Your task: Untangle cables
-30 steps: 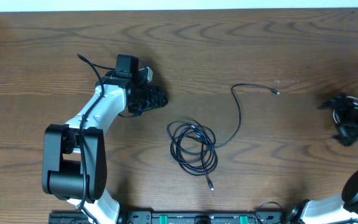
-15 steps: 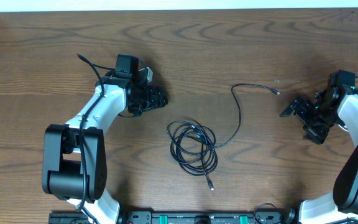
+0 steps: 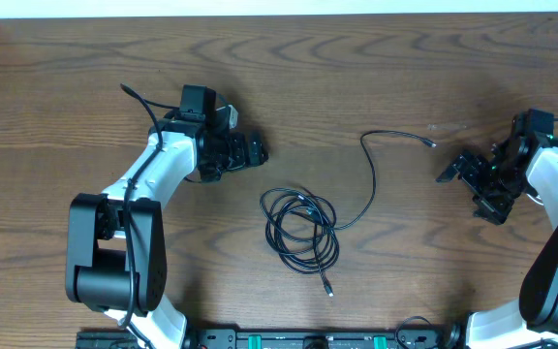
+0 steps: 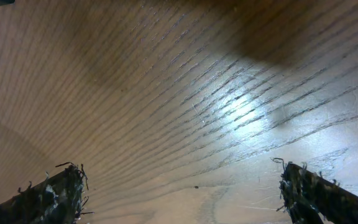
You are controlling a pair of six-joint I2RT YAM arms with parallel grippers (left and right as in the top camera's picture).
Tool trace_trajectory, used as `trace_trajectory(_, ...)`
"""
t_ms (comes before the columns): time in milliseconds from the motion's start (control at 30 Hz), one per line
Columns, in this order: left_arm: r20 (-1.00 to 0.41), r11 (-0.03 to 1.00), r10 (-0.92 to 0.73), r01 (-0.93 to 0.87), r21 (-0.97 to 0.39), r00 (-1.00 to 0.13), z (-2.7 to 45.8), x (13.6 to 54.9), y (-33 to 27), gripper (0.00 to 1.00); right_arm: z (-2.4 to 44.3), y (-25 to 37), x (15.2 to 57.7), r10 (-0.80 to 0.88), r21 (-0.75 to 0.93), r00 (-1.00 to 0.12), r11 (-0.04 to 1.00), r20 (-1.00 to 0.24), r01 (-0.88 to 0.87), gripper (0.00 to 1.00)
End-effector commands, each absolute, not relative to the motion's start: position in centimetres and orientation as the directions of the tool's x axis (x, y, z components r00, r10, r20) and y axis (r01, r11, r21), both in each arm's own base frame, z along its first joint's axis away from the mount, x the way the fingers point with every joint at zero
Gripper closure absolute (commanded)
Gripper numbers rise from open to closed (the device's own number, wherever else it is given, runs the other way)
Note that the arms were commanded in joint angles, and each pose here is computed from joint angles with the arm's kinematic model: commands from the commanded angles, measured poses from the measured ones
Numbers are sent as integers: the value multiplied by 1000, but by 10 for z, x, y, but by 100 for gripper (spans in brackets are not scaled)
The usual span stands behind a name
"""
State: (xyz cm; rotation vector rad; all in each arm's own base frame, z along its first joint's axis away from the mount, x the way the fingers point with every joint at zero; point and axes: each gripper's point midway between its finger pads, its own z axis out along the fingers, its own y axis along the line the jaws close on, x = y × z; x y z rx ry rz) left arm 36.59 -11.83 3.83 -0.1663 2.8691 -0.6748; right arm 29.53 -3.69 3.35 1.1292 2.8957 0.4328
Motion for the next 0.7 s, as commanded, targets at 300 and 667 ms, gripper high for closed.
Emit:
trace_trajectory(300,-146,893,-158,-78,-444,-977,31,364,-116,2,31,-37,295,654,248,-750,715,94,654,1)
trace_trajectory(667,-179,899,-176,-84,-430,-968,60,384,-114,2,31,-37,295,654,248,-750,715,94,654,1)
